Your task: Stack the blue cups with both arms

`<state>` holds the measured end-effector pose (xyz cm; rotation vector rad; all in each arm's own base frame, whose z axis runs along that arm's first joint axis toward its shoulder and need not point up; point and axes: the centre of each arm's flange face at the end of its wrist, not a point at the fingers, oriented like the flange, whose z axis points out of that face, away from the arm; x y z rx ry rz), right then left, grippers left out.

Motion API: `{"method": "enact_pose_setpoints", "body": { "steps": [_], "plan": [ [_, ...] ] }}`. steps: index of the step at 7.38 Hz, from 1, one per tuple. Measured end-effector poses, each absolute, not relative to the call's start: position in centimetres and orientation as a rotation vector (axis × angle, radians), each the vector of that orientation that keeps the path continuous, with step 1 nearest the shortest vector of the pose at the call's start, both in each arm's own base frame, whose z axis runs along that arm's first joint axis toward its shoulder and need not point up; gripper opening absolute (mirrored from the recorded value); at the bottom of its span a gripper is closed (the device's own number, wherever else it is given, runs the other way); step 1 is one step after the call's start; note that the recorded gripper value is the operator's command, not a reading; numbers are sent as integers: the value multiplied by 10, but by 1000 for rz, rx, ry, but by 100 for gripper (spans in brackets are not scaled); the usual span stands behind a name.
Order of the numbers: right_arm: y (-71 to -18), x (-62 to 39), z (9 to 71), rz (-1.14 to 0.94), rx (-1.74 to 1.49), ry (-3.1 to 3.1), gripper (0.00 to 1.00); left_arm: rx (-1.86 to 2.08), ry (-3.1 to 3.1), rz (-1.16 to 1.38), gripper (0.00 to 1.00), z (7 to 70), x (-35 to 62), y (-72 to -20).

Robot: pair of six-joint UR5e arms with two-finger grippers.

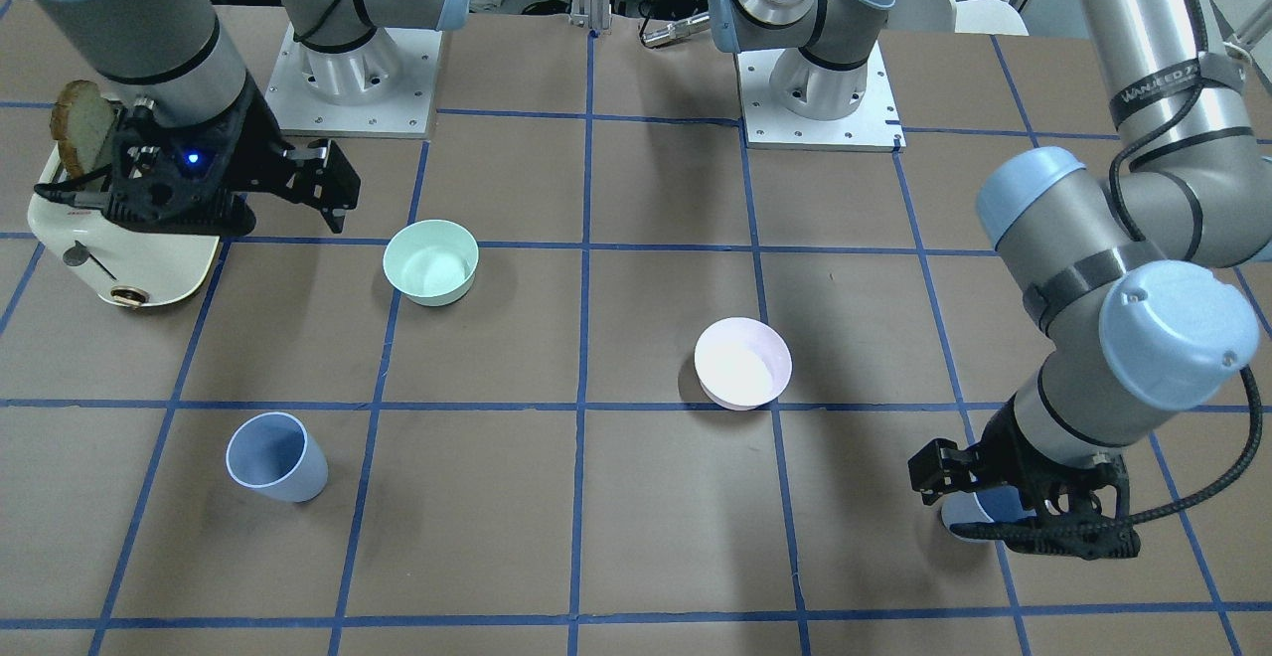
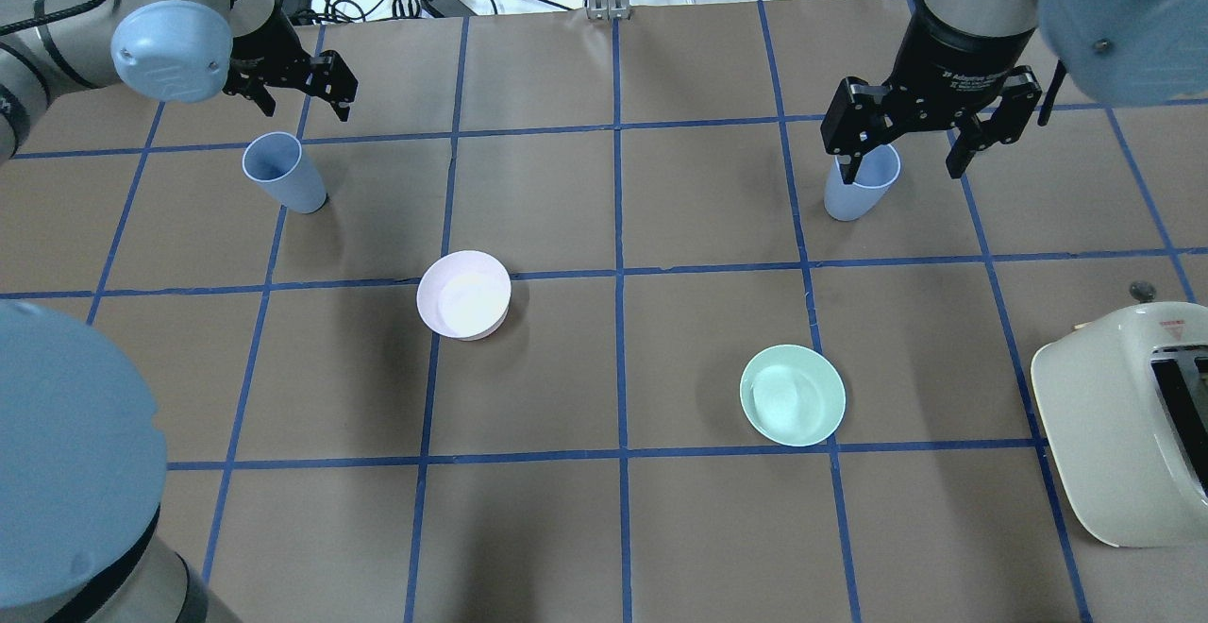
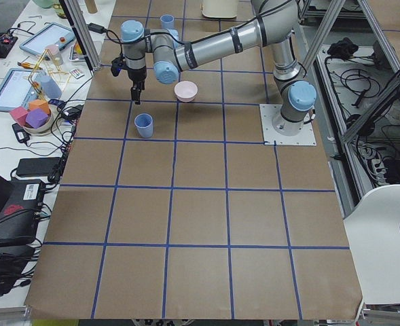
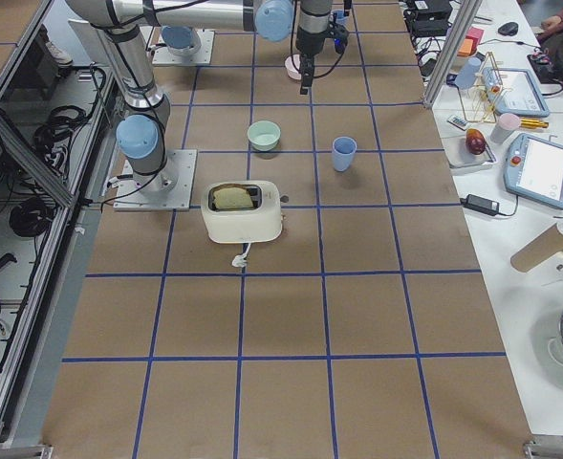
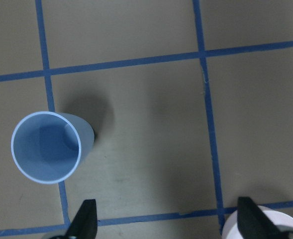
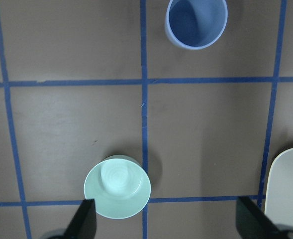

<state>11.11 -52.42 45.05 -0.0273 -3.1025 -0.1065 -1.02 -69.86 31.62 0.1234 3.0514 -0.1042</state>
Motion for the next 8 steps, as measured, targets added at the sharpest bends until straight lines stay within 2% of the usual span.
{"method": "enact_pose_setpoints", "body": {
  "steps": [1, 2, 3, 5, 8],
  "plan": [
    [-549, 91, 438, -49, -66, -3085, 100, 107, 3043, -50, 97, 298, 1, -704],
    [-566, 76, 429, 5, -86, -3078, 100, 87, 3045, 23, 80, 285, 13, -704],
    [-584, 67, 417, 62, -73, -3074, 100, 69, 3049, 88, 39, 278, 22, -701],
    [-617, 53, 377, 126, 30, -3068, 100, 48, 3057, 138, 2, 271, 32, -698],
    [-629, 46, 351, 105, 63, -3071, 100, 40, 3066, 144, 0, 266, 32, -699]
  ]
}}
